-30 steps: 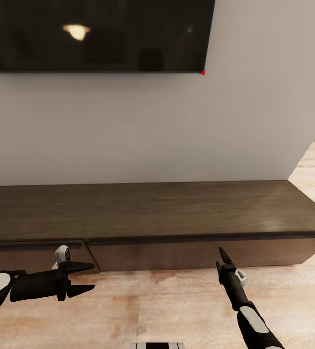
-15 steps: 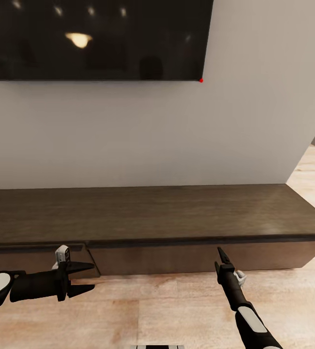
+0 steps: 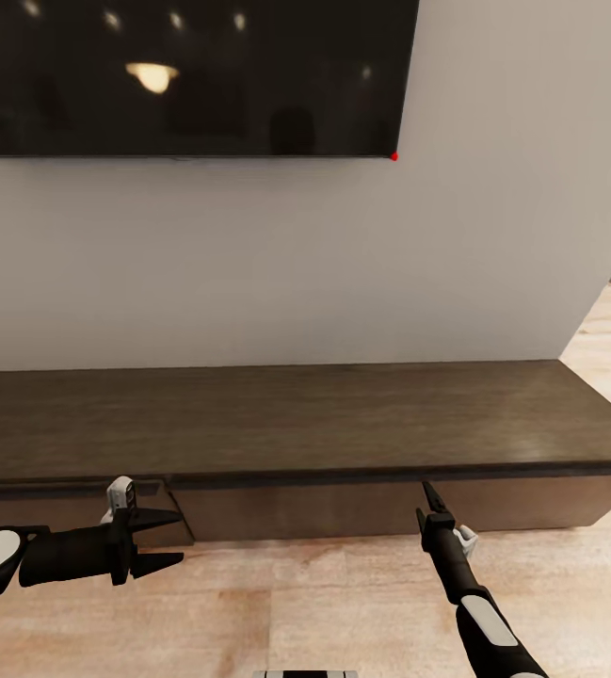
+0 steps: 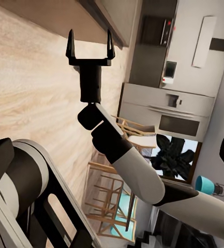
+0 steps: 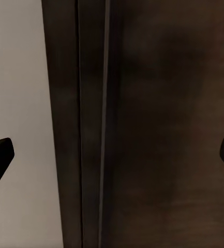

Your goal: Place each of the two pumpkins and all three candles from the living room inside a cabinet in the living room (use any cabinet), then make sure every cabinet is closed, and position the cauldron so it is next to a table in the living room.

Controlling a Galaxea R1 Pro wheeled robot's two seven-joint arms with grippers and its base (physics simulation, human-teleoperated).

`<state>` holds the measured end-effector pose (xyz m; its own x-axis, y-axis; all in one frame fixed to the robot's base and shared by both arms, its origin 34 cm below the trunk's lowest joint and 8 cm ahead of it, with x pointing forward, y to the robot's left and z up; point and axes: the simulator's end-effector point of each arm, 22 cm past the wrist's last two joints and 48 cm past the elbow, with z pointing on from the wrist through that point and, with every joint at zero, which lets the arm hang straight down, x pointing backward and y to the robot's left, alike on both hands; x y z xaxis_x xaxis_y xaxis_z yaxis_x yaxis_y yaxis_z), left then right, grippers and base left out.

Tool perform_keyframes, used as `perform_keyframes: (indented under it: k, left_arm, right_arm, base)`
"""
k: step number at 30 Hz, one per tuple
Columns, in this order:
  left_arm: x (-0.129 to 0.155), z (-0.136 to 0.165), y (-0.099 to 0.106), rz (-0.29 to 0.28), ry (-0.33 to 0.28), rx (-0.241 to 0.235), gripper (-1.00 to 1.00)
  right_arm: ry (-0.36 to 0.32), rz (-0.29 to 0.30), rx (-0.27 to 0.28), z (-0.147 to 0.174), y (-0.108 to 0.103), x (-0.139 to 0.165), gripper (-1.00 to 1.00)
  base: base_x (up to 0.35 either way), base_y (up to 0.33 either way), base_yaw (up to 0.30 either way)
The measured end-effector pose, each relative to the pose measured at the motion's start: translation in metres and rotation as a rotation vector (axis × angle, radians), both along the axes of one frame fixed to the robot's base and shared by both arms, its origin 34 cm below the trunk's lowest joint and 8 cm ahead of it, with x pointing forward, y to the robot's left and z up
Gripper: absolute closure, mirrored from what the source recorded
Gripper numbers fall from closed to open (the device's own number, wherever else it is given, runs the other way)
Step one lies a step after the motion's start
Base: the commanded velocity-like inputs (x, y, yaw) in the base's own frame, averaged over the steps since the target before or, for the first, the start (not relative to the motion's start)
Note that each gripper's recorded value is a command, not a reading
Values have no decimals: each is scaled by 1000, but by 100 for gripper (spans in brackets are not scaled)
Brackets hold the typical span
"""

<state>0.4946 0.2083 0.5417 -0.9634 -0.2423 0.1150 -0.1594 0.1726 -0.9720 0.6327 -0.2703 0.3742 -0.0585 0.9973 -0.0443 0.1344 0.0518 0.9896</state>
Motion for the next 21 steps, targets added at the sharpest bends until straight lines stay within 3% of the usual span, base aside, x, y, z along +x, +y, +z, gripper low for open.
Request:
perform_keyframes:
  k: [21]
  left_arm:
    - [0, 0, 0, -1, 1, 0, -100]
  right_arm:
    - [0, 0, 1, 0, 1, 0, -100]
  base:
    - [41, 2, 0]
